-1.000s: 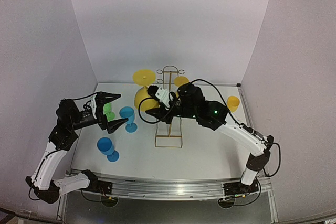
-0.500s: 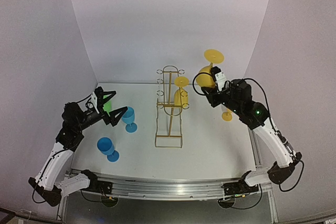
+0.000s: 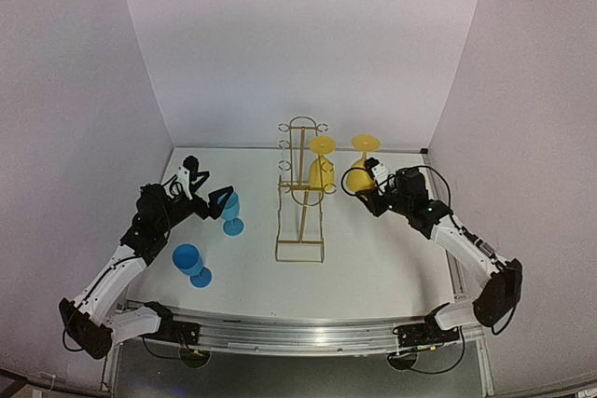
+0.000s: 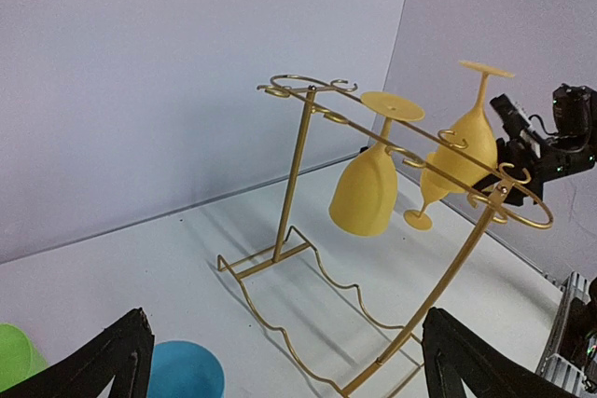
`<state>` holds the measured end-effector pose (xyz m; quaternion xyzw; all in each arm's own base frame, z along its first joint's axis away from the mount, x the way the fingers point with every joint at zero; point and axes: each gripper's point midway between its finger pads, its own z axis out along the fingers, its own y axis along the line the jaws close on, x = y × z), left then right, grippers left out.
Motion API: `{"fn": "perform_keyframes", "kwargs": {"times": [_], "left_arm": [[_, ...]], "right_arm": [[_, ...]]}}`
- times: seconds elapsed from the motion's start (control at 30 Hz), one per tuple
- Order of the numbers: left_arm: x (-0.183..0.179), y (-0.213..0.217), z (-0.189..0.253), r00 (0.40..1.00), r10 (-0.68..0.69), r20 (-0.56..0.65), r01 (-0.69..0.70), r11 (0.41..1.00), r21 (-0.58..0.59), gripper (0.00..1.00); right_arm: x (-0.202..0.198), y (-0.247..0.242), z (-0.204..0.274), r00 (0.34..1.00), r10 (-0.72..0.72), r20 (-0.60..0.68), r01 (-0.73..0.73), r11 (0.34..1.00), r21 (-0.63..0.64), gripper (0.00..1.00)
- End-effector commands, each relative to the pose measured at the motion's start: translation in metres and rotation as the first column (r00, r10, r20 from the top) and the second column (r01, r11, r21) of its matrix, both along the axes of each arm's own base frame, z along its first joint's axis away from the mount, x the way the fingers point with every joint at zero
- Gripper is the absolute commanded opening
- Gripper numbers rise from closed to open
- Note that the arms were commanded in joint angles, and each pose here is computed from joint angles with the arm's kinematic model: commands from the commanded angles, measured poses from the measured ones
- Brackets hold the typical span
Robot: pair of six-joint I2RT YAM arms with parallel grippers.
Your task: Place the wine glass upside down on the wine glass rack
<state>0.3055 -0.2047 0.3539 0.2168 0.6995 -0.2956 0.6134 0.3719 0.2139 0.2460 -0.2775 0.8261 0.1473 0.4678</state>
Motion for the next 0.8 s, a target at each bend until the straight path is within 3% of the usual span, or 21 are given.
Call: {"fn": "perform_keyframes", "kwargs": {"times": [0.0,0.27,0.77], "left_arm": [[0.014,0.0,0.0,0.999,0.032,0.02,-0.032,0.999,-0.01,1.0],[0.028,-0.005,-0.002,0.999,0.042,0.012,-0.042,0.999,0.001,1.0],[0.038,-0.013,0.003,0.999,0.024,0.021,-0.024,0.999,0.021,1.0]], "right_arm": [[0.02,0.018,0.047,0.978,0.07,0.198,-0.084,0.995,0.06,0.1],[0.019,0.038,0.027,0.966,0.18,0.185,-0.194,0.979,0.062,0.09],[0.016,0.056,0.003,0.948,0.264,0.18,-0.274,0.961,0.035,0.07]]}}
